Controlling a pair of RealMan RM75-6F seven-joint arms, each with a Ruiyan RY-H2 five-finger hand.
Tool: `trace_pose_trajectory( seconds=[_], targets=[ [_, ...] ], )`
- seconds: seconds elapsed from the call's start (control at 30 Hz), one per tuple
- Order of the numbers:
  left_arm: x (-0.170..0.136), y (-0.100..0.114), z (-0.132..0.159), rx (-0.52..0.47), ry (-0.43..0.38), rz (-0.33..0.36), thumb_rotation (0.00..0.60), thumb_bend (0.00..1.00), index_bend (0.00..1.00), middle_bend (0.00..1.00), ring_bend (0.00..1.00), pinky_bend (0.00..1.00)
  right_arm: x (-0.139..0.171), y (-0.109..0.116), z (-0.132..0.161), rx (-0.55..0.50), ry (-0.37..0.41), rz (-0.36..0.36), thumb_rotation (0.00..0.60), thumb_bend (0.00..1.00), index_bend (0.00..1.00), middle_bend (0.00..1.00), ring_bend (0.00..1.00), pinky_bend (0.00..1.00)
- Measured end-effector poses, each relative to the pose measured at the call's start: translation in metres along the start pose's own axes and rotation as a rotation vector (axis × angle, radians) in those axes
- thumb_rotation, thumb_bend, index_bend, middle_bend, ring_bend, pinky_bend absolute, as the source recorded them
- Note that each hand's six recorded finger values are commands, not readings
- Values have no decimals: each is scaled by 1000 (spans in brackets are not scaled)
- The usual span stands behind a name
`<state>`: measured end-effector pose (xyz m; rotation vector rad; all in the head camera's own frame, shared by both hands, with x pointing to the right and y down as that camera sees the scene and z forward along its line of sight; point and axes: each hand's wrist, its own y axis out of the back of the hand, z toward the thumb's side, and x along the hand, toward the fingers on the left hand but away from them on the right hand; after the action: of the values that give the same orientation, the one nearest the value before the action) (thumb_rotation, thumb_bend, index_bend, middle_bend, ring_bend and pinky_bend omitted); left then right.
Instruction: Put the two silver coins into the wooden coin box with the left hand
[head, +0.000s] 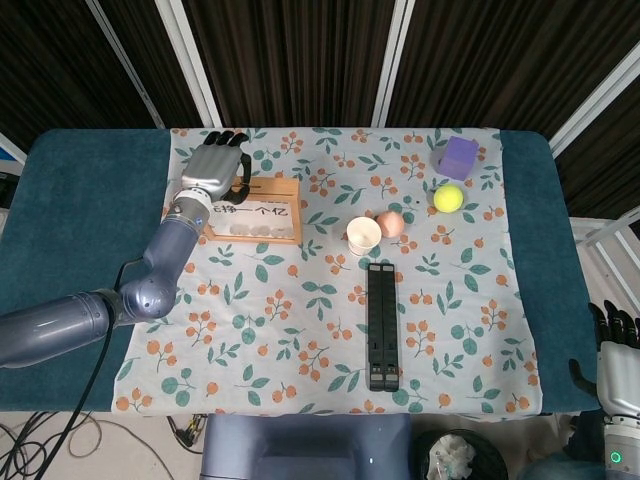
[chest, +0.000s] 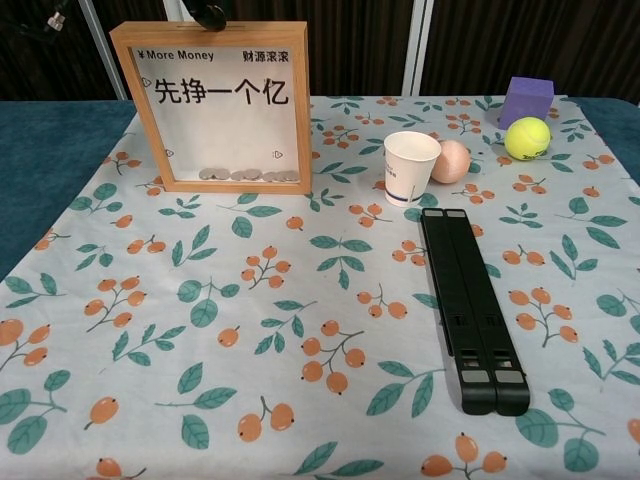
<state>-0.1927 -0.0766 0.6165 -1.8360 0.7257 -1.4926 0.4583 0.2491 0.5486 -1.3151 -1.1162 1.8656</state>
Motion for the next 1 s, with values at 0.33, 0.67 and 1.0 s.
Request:
trace_pose_trajectory(
  seconds=[0.33,0.67,1.0],
  targets=[
    [1,-1,0,5,2,-3,600,326,552,69,0,0,0,0,0,1,-2,3,600,406,96,45,26,0],
    [-1,2,-2,13,5,4,600,326,436,62,0,0,0,0,0,6,-2,5,600,406,96,45,27,0],
    [-8,15,7,16,-29,47,600,384,488,71,0,0,0,0,0,4,-4,1,600,406,96,45,26,0]
  ],
)
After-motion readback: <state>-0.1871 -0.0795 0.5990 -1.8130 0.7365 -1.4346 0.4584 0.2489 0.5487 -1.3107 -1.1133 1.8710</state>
